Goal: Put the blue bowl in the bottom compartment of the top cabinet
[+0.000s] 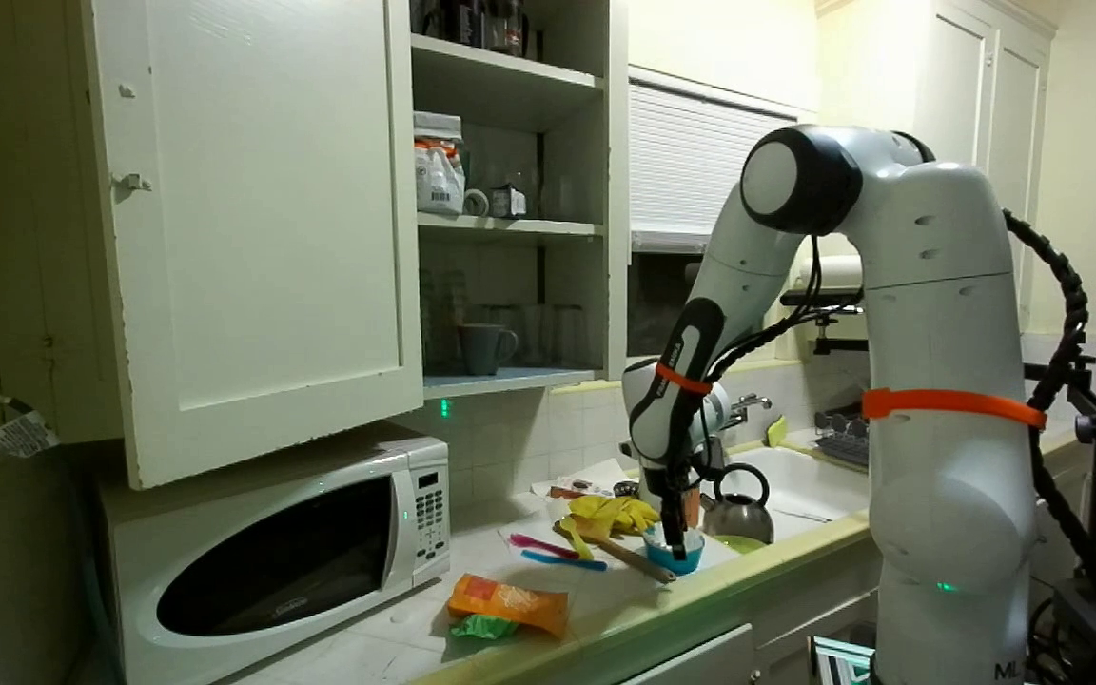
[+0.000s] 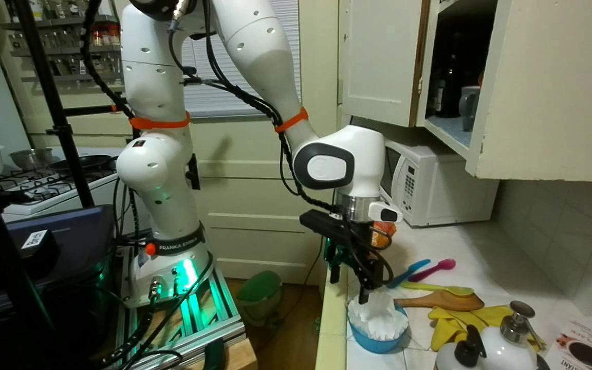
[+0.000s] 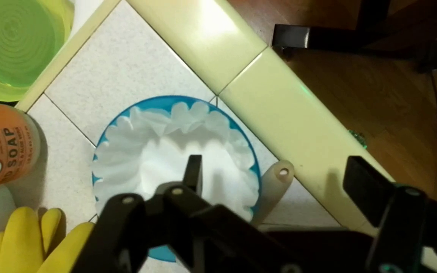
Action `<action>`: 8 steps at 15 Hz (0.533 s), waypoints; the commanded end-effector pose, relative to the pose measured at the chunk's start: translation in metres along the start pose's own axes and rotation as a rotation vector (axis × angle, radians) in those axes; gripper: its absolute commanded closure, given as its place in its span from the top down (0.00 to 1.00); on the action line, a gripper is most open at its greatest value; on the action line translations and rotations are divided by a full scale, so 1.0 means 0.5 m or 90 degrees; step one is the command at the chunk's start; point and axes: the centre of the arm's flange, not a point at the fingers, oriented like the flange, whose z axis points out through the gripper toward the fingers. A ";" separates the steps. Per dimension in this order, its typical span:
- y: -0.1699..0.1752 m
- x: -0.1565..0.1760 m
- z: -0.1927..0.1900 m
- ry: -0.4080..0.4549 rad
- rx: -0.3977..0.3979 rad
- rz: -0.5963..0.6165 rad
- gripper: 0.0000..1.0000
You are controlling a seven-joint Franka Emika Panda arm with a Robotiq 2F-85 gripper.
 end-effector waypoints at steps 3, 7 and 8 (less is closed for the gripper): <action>0.028 0.035 0.037 -0.011 -0.006 0.006 0.45; 0.032 0.053 0.041 -0.021 -0.013 0.002 0.16; 0.034 0.056 0.042 -0.025 -0.014 0.002 0.08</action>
